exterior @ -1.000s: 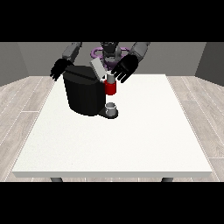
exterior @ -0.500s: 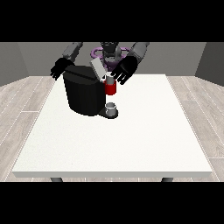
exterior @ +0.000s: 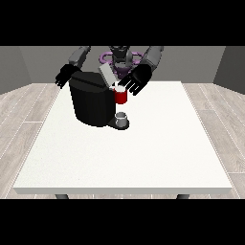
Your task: Insert the coffee pod into the coffee machine and close the lid
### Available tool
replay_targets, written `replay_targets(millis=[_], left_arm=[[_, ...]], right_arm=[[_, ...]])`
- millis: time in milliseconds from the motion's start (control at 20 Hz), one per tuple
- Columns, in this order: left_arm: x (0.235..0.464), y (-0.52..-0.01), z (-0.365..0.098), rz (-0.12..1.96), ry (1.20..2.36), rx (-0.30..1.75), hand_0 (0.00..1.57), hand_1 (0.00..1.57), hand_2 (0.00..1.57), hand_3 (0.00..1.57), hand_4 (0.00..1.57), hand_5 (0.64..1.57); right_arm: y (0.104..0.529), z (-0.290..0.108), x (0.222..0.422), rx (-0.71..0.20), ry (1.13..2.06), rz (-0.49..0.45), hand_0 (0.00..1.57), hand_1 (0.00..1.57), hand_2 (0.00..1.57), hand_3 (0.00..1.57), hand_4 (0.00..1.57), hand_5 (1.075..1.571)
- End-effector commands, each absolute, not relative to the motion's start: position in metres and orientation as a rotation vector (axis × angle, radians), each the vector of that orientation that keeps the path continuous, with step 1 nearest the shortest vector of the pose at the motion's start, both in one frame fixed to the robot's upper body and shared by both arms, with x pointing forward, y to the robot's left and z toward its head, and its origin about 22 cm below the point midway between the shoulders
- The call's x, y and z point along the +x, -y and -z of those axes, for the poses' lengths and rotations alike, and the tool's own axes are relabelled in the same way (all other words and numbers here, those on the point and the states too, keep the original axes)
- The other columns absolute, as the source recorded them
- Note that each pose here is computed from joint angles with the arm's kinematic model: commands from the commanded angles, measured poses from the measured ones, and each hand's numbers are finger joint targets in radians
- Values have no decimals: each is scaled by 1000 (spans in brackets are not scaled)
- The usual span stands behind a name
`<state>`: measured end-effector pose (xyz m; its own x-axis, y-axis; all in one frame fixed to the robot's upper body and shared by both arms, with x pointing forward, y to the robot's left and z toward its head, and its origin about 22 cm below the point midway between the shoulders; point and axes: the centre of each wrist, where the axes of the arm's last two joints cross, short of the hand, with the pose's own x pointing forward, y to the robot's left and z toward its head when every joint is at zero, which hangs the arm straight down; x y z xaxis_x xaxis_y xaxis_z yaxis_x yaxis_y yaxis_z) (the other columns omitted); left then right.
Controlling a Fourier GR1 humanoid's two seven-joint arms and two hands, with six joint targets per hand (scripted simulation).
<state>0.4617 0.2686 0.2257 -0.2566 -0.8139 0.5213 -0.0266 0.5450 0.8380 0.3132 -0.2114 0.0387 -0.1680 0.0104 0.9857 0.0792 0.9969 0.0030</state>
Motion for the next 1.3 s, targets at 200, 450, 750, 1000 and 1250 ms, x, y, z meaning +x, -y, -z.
replay_targets(millis=[200,450,750,1000,1250], left_arm=[[461,-263,-229,957,1650,730,1085,1085,1132,956,403,1571],[462,-270,-232,928,1661,742,1050,1050,1119,962,364,1571],[460,-257,-190,1046,1617,740,567,567,810,640,235,1571],[462,-257,-219,1104,1599,785,0,0,0,0,0,1571],[461,-273,-225,1062,1602,772,0,0,0,0,0,1571]], right_arm=[[226,-22,311,-85,1725,89,0,0,0,0,335,1571],[216,-56,322,-74,1755,71,0,0,0,0,431,1571],[214,-41,313,-67,1711,65,0,0,0,0,459,1571],[226,-26,316,-89,1735,110,0,0,0,0,413,1571],[228,-31,312,-95,1703,78,0,0,0,0,360,1571]])
